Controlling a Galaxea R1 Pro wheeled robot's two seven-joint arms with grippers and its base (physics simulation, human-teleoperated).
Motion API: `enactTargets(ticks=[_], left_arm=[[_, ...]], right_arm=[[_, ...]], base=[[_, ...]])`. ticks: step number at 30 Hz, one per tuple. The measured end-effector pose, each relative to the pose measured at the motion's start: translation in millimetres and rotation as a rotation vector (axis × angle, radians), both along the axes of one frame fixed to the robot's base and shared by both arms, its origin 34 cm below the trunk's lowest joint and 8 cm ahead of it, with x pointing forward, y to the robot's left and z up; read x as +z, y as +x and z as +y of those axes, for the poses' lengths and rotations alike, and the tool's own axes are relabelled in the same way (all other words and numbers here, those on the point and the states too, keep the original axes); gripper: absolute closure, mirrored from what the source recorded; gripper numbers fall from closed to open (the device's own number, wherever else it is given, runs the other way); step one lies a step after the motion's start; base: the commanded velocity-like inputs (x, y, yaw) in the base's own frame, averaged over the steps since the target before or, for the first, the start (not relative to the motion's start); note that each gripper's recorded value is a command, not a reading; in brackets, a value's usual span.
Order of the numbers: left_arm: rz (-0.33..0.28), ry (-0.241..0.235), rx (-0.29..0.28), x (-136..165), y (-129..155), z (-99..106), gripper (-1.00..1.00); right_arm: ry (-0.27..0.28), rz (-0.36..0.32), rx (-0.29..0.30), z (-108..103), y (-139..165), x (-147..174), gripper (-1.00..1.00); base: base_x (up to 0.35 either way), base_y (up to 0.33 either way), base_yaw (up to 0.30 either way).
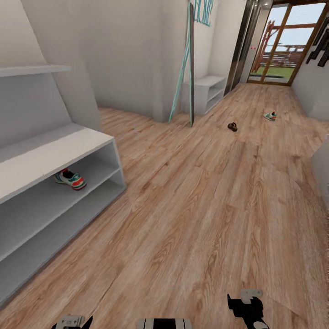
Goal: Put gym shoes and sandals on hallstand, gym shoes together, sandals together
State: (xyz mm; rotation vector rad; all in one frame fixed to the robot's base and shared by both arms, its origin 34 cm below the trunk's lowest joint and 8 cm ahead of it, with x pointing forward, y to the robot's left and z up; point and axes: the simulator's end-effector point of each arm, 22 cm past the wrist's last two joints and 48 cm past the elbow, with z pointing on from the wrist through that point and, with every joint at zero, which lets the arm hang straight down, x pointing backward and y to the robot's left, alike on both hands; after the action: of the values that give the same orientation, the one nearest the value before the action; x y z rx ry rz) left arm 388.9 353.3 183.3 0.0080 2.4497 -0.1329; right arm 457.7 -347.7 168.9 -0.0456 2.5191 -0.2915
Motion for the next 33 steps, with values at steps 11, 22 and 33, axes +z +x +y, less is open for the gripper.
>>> enactTargets(ticks=[11, 22, 33], left_arm=[[-0.006, 0.0, 0.0, 1.9, 2.0, 0.3, -1.0], [-0.012, 0.0, 0.0, 3.8, 4.1, 0.0, -1.0], [-0.019, 0.0, 0.0, 5.7, 6.2, 0.0, -1.0]], right_arm=[[0.001, -0.006, 0.0, 0.5, 2.1, 2.2, -1.0], [0.001, -0.012, 0.0, 1.1, 4.1, 4.4, -1.0], [0.002, -0.016, 0.0, 1.2, 5.7, 6.4, -1.0]], base=[[0.337, 0.0, -0.3], [0.337, 0.0, -0.3], [0.337, 0.0, -0.299]])
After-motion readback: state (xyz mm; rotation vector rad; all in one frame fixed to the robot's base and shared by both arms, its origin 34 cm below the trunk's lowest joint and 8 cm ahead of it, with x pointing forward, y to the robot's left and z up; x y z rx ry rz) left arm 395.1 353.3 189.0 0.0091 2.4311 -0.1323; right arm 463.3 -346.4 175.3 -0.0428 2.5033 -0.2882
